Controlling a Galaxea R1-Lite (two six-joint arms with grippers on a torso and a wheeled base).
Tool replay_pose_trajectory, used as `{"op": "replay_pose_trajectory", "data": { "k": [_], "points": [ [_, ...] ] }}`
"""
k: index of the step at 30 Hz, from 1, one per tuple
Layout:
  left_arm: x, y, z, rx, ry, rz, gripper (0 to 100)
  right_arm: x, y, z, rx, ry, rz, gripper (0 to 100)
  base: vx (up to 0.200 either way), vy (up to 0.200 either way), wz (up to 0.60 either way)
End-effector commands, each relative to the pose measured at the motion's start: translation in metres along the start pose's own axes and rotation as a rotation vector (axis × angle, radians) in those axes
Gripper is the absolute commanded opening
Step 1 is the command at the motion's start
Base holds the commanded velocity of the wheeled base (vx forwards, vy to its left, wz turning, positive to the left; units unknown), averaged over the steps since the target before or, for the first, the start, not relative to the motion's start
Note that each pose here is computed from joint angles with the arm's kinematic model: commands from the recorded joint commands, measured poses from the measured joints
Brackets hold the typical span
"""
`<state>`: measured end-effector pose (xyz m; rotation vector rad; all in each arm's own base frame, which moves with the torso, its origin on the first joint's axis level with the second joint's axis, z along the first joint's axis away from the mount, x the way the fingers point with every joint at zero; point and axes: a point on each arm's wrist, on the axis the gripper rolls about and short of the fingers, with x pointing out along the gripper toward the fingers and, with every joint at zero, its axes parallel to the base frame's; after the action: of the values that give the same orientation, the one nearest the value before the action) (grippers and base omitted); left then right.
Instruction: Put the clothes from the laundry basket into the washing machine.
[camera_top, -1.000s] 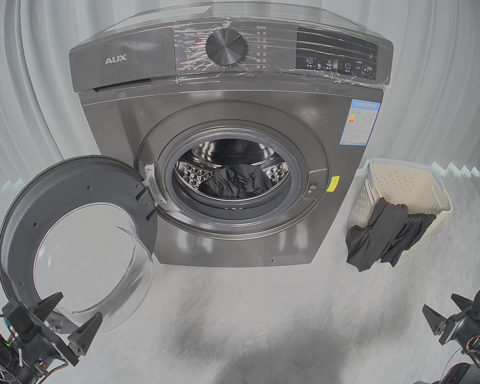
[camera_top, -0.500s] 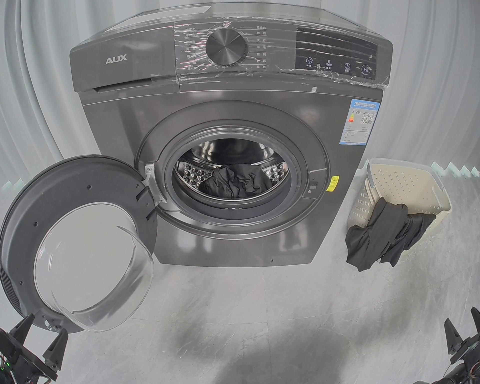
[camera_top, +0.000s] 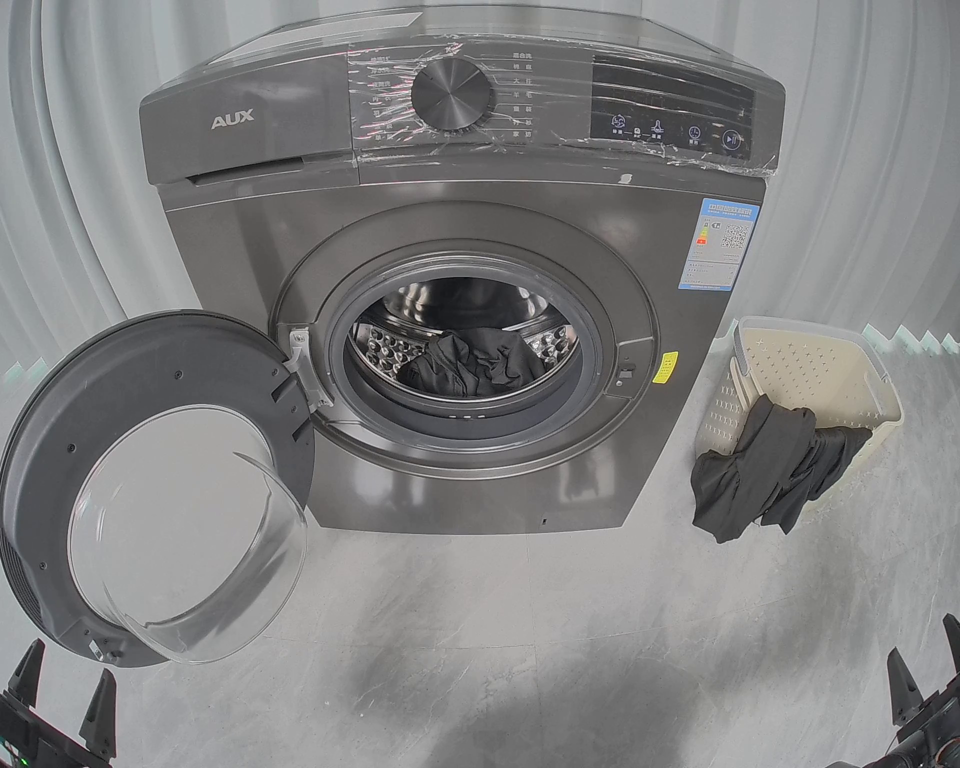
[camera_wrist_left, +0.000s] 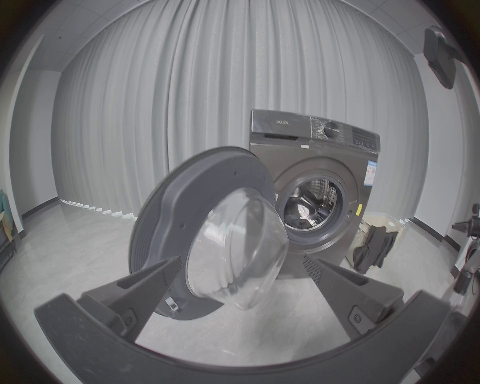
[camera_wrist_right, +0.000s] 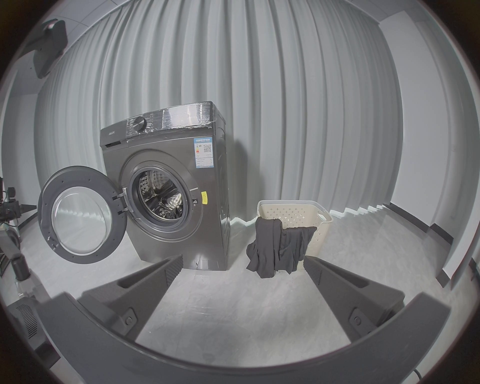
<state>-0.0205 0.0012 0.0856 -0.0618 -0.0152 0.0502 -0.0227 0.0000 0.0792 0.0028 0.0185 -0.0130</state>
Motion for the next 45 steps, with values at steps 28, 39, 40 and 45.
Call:
{"op": "replay_pose_trajectory", "data": {
  "k": [28,39,40,45],
  "points": [
    [-0.0025,-0.0006,-0.0097,0.045,0.016,-0.059,100,-0.0005,0.0003,-0.0033,-0.009,-0.012,0.018,100,0.000,-0.129,0.00],
    [-0.0025,-0.0005,-0.0097,0.043,0.016,-0.058,100,-0.0005,0.0003,-0.0033,-0.009,-0.012,0.018,100,0.000,-0.164,0.00],
    [-0.0025,-0.0005,-0.0097,0.043,0.016,-0.058,100,-0.0005,0.0003,-0.0033,-0.009,-0.012,0.018,100,0.000,0.000,0.00],
    [-0.0025,-0.0005,-0.0097,0.042,0.016,-0.058,100,-0.0005,0.0003,-0.0033,-0.009,-0.012,0.018,100,0.000,0.000,0.00]
  ]
}}
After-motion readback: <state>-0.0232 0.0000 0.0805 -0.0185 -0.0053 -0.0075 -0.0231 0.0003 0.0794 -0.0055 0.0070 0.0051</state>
